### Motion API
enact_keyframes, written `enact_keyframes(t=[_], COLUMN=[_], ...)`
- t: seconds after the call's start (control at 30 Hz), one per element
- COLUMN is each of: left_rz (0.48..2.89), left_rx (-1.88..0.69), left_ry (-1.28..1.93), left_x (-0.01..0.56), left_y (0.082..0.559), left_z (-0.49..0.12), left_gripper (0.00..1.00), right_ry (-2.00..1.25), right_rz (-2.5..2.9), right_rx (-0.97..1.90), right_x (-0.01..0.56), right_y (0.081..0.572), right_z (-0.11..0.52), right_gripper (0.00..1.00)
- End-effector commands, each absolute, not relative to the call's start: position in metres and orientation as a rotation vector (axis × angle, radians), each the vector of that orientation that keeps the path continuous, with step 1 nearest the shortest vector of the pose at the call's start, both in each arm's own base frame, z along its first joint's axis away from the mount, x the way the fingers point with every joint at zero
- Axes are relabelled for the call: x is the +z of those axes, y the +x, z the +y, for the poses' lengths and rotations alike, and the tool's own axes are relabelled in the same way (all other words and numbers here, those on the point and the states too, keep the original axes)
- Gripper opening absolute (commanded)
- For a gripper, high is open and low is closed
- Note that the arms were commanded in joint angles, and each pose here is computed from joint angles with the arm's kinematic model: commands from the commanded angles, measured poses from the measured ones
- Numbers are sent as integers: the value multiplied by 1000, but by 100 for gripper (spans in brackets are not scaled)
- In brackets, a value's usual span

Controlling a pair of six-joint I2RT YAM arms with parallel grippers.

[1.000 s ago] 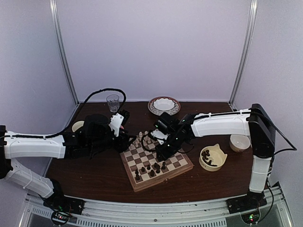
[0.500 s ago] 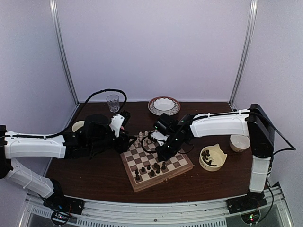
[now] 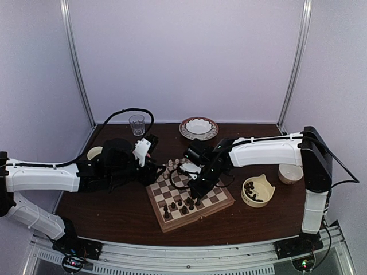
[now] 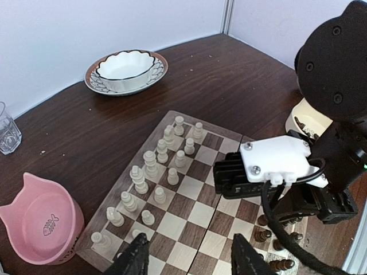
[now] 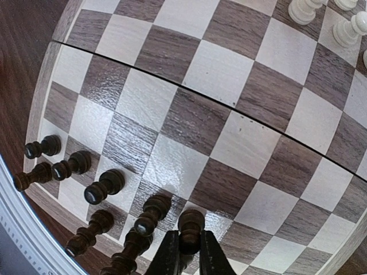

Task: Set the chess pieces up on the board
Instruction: Move the pawn to e7.

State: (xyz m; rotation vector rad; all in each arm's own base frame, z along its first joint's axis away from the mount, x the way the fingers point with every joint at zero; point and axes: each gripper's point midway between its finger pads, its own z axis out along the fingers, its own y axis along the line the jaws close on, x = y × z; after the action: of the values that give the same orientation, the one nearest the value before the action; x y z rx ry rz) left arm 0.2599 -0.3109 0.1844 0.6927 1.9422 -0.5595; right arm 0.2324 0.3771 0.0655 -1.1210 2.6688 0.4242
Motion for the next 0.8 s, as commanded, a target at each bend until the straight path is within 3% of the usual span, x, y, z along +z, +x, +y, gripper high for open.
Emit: enact_keyframes(t=[0.0, 0.77], left_rz=[1921, 1921], left_rx=[-588, -597], left_ry=[679, 684], left_x=[194, 195], left_y=[263, 262], left_z=[-317, -319], left_gripper=[49, 49], right_ry=[-1154, -1147], right_rz=[2636, 2641], right_rx=[425, 363], right_x=[78, 77], right_y=[231, 235], right_z=[381, 375], right_gripper=[13, 16])
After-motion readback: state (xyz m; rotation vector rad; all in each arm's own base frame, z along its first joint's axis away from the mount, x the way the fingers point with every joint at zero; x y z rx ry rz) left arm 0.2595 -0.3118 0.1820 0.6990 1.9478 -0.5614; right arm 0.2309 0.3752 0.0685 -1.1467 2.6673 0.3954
